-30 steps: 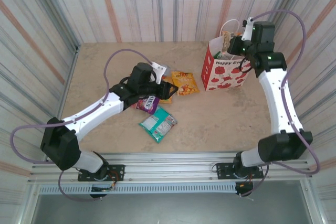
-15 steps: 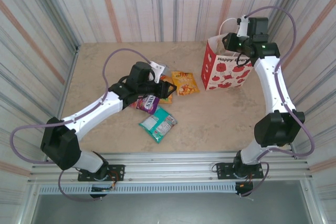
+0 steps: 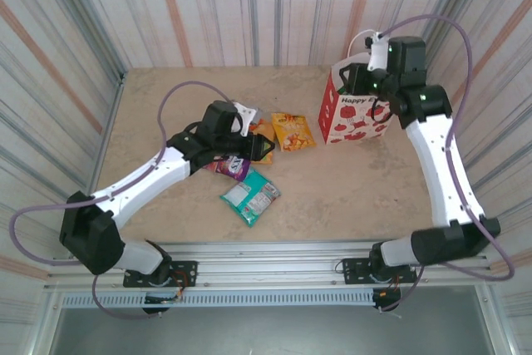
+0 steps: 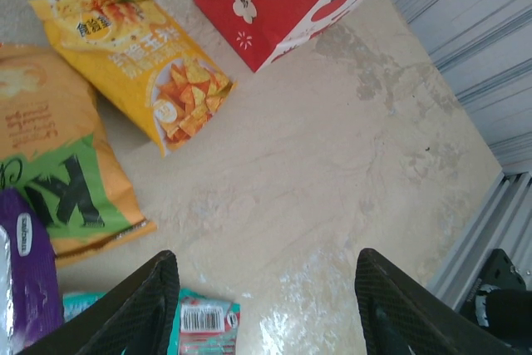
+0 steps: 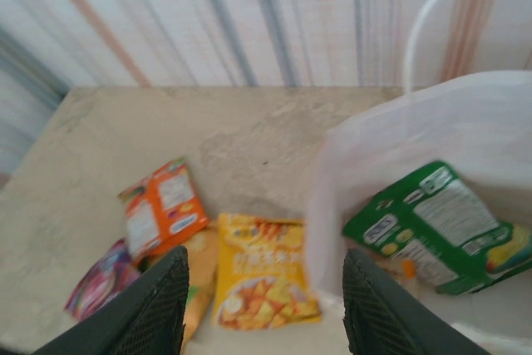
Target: Place the snacks into the paper bag
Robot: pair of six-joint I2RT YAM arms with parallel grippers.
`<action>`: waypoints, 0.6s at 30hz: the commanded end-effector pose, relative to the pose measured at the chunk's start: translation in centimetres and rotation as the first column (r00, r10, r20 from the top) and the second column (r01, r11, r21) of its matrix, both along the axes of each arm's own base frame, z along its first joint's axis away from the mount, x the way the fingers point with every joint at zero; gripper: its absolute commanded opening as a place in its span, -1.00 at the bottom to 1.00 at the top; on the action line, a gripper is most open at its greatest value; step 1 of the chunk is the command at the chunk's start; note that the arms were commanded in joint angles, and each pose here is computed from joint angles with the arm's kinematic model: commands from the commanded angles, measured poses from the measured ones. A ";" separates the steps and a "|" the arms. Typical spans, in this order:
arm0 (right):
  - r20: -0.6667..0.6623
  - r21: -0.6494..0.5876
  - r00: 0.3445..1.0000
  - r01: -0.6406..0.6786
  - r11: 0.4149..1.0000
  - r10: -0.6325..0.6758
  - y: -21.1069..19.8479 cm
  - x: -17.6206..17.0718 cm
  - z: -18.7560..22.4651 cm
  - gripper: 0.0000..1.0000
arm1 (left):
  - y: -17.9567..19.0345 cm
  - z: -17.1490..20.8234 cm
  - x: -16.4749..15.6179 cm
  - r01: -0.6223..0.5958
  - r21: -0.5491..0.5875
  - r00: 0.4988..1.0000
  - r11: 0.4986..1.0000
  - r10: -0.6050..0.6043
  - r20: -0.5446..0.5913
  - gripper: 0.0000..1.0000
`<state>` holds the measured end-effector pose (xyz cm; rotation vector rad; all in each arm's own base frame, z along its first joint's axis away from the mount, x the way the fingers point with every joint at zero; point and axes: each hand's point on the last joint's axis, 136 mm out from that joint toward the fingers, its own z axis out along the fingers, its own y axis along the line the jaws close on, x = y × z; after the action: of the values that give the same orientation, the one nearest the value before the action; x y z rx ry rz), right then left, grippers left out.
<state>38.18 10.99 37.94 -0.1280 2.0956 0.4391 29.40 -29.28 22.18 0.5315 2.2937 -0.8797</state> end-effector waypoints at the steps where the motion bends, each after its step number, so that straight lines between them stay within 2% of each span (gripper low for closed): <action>1: -0.068 -0.040 0.997 -0.028 0.999 0.025 0.7 -3.3 -2.5 0.02 | 2.2 -0.5 -1.9 -0.066 0.012 0.993 0.998 0.067 -0.093 0.19; 5: -0.131 -0.002 0.989 -0.073 0.997 0.072 2.5 -6.7 -5.4 0.03 | 3.7 -2.4 -3.7 -0.126 0.003 0.972 0.992 0.124 -0.202 0.19; 8: -0.188 0.074 0.972 -0.126 0.989 0.138 4.9 -9.0 -8.2 0.03 | 4.9 -4.5 -5.0 -0.185 -0.007 0.941 0.983 0.175 -0.289 0.18; 13: -0.337 0.146 0.914 -0.186 0.972 0.225 9.3 -12.3 -14.9 0.03 | 7.0 -7.8 -6.7 -0.281 -0.011 0.878 0.960 0.252 -0.406 0.16; 18: -0.404 0.152 0.870 -0.243 0.958 0.284 12.0 -14.2 -19.5 0.03 | 9.1 -10.5 -8.2 -0.366 0.000 0.806 0.930 0.317 -0.500 0.16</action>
<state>23.73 21.43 18.58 -0.3287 2.5131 0.7211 21.85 -20.52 11.61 -0.0678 2.6647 -0.9456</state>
